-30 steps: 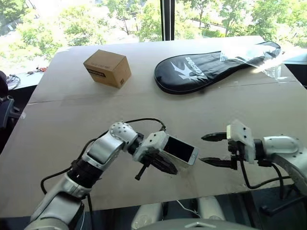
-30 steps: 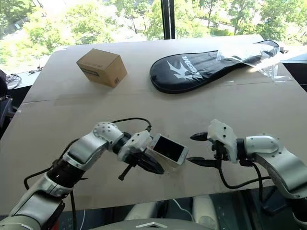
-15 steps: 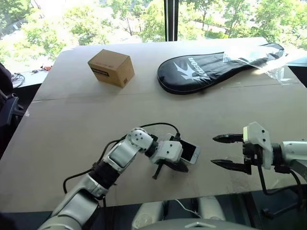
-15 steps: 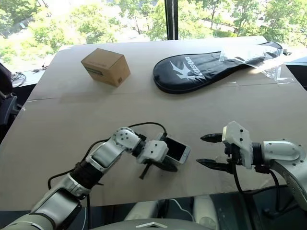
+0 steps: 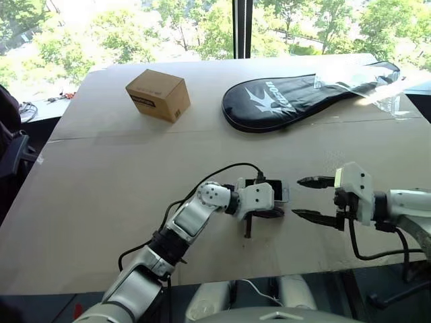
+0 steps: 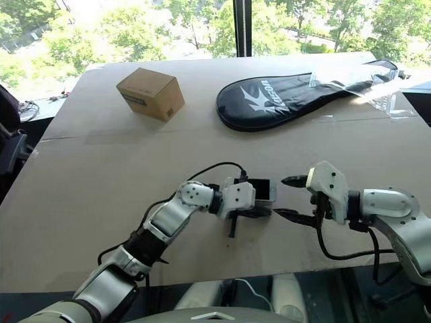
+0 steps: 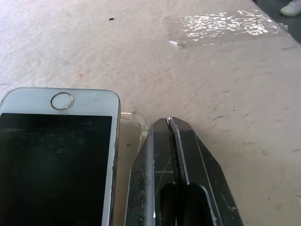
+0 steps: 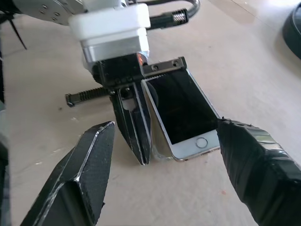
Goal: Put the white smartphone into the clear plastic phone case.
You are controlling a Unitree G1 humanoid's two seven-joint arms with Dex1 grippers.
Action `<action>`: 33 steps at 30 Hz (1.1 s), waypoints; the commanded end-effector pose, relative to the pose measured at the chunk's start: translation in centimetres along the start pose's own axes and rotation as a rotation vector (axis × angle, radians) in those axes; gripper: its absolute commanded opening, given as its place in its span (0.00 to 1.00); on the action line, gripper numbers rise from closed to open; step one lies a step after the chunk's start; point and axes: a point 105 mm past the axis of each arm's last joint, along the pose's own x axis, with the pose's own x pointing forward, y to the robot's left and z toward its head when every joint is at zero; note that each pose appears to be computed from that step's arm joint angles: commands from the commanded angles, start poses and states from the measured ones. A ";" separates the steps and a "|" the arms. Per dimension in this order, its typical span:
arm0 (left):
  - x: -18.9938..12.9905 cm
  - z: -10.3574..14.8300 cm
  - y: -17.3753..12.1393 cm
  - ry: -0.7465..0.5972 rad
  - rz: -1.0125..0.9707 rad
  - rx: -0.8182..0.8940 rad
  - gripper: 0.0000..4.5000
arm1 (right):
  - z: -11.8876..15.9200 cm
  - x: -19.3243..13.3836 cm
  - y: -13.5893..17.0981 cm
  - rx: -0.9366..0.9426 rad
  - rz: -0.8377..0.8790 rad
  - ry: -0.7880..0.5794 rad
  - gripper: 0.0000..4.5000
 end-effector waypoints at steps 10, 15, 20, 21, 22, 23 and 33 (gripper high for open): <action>-10.2 2.5 1.7 0.046 0.124 -0.042 0.00 | -0.2 4.2 -2.4 -0.060 0.123 0.040 0.98; -12.1 2.9 1.6 0.110 0.180 -0.023 0.00 | -1.1 5.4 -2.8 -0.113 0.206 0.095 0.98; -12.1 3.3 1.4 0.123 0.211 -0.013 0.00 | -1.6 5.9 -2.6 -0.076 0.294 0.118 0.98; -12.1 3.4 1.5 0.120 0.221 -0.014 0.00 | -1.7 5.8 -2.5 -0.072 0.316 0.124 0.98; -12.0 3.3 1.5 0.122 0.228 -0.015 0.00 | -1.7 5.7 -2.4 -0.075 0.331 0.127 0.98; -12.0 3.3 1.5 0.125 0.233 -0.016 0.00 | -1.6 5.6 -2.3 -0.078 0.338 0.127 0.98; -11.7 1.6 3.3 0.171 0.309 -0.029 0.00 | -1.0 5.4 -1.2 -0.103 0.338 0.109 0.98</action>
